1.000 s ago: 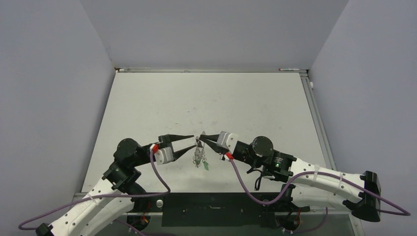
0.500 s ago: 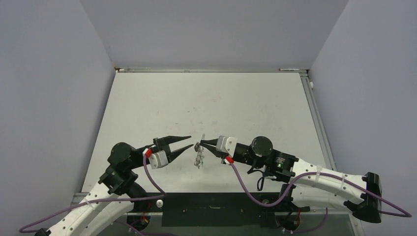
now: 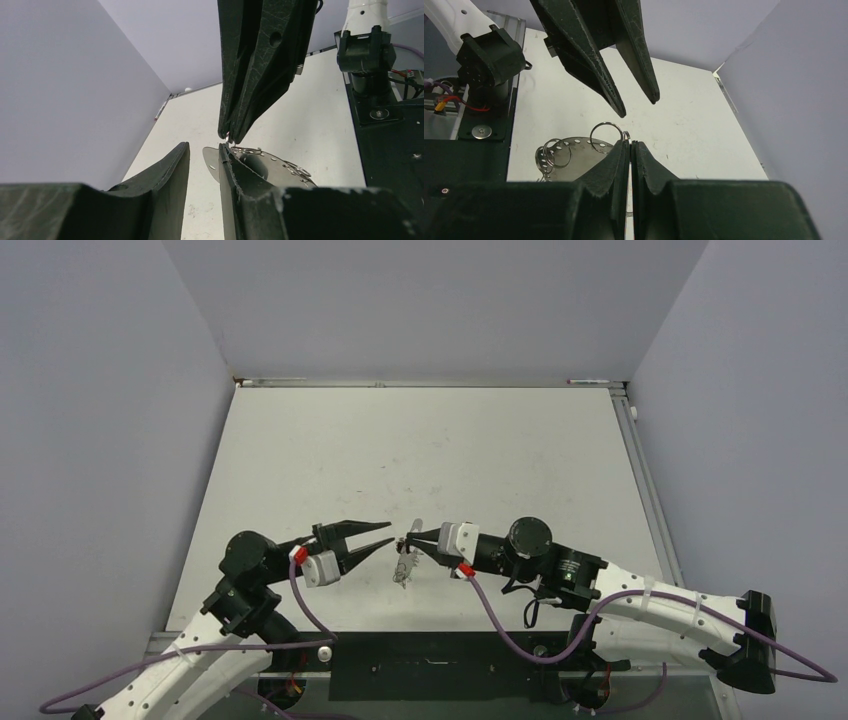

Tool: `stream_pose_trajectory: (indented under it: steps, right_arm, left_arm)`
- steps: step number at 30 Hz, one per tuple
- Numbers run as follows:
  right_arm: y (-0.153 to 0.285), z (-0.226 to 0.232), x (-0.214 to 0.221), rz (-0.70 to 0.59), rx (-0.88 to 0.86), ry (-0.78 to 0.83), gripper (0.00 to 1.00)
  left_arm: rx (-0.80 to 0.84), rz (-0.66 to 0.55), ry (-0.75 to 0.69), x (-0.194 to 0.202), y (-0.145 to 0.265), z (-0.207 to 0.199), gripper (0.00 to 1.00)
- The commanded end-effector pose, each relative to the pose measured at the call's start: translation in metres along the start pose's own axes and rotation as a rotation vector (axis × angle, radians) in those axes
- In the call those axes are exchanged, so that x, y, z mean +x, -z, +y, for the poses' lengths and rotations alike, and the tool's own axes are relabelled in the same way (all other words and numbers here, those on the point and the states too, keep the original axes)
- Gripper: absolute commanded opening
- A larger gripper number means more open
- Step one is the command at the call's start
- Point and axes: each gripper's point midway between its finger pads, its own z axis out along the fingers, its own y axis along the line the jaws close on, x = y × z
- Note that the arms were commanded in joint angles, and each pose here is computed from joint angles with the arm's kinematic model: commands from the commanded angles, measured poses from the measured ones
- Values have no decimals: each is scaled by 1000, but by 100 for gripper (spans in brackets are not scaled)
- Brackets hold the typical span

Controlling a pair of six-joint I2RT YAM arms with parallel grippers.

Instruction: Put the keys on the keyring

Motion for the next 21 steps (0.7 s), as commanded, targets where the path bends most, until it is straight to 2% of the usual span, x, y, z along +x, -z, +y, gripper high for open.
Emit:
stream_pose_trajectory:
  steps: [1,15,21]
  right_arm:
    - [7,-20,-59,-166,35,50,5]
    - [0,-15,-70,-210,-12,41,5]
    - [-2,-11,-73,-226,-35,34,5]
  left_arm:
    - [59,-45,4,-10,-5,-7,25]
    - [72,-46,17,-9,-7,-8,27]
    - [76,-46,19,-9,-7,-9,22]
